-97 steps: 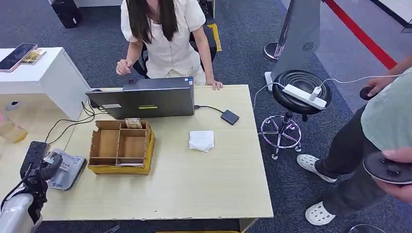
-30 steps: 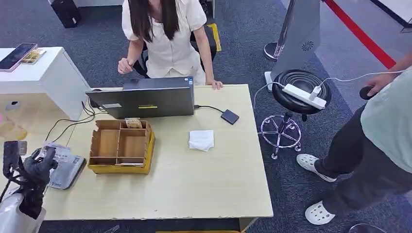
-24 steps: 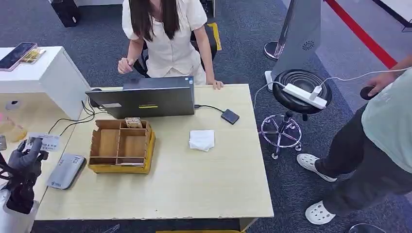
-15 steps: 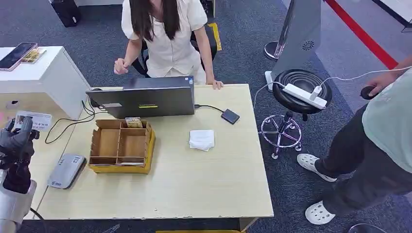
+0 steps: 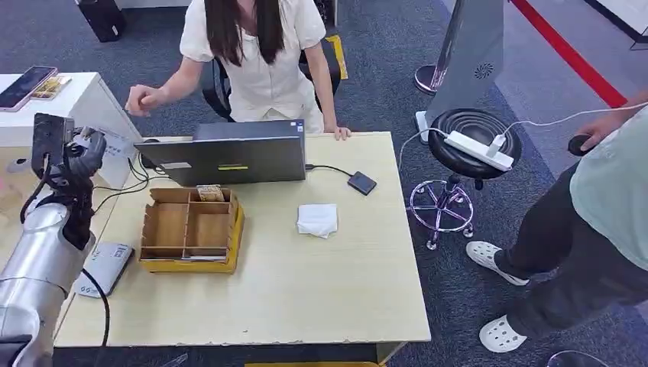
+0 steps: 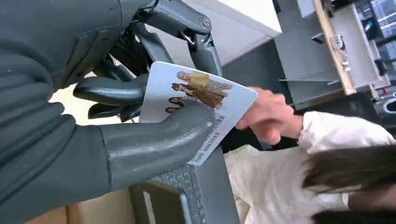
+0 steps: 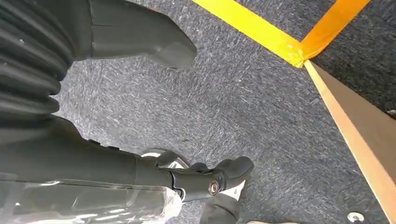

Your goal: Pass the card to the sensor for recognition and then transmit it.

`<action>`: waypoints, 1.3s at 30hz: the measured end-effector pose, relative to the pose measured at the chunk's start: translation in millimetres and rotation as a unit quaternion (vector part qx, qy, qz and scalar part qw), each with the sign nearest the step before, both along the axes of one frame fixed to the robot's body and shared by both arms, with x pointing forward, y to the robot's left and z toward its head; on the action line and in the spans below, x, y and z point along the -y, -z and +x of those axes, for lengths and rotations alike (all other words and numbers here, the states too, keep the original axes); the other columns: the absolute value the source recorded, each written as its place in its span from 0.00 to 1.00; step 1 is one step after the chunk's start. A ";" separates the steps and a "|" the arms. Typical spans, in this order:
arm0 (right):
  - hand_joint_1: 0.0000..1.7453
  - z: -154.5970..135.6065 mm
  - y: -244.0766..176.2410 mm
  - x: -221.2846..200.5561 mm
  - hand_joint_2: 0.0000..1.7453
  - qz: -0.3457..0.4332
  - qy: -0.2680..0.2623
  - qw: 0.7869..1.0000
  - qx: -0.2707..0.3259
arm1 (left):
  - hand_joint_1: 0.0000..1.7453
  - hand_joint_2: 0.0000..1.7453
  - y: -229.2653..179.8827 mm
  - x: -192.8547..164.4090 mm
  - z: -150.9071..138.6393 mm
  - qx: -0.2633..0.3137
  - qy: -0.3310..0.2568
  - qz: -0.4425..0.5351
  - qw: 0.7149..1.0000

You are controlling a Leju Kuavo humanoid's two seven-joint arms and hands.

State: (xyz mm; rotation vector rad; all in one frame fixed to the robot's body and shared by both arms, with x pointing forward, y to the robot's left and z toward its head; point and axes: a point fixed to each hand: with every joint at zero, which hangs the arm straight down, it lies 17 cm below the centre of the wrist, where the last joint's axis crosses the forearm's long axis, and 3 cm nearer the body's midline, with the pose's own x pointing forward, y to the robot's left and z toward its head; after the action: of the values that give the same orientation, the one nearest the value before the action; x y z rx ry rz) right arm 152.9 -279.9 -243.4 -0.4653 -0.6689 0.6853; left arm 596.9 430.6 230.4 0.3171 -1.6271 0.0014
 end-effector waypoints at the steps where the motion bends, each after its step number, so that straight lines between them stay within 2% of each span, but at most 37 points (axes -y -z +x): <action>1: 0.00 0.3 0.0 -0.1 1.00 0.000 0.000 1.000 0.000 | 1.00 1.00 -1.7 5.7 3.1 0.000 0.003 0.006 1.000; 12: 0.00 3.0 -0.7 -4.5 1.00 0.003 0.001 1.000 0.001 | 1.00 1.00 -27.3 40.1 26.5 0.008 0.015 0.060 0.998; 20: 0.00 3.5 -0.9 -6.4 1.00 0.004 0.001 1.000 0.002 | 1.00 1.00 -34.4 43.2 32.3 0.014 0.003 0.079 0.997; 21: 0.00 3.5 -1.0 -7.0 1.00 0.005 0.001 1.000 0.002 | 0.00 1.00 -33.4 42.6 32.4 0.013 0.002 0.079 0.997; 22: 0.00 3.5 -1.0 -7.8 1.00 0.005 0.001 1.000 0.002 | 0.00 0.00 -32.7 42.8 32.4 0.014 0.002 0.080 0.997; 39: 0.00 3.4 -1.1 -10.1 1.00 0.006 -0.002 1.000 0.002 | 0.00 0.00 -36.6 33.3 30.5 0.033 -0.023 0.089 0.995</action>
State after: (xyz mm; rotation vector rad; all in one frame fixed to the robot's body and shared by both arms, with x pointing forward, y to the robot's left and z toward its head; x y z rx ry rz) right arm 156.3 -269.8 -242.3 -0.4549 -0.6769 0.6843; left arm 627.4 397.4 267.0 0.4971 -1.6880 -0.1001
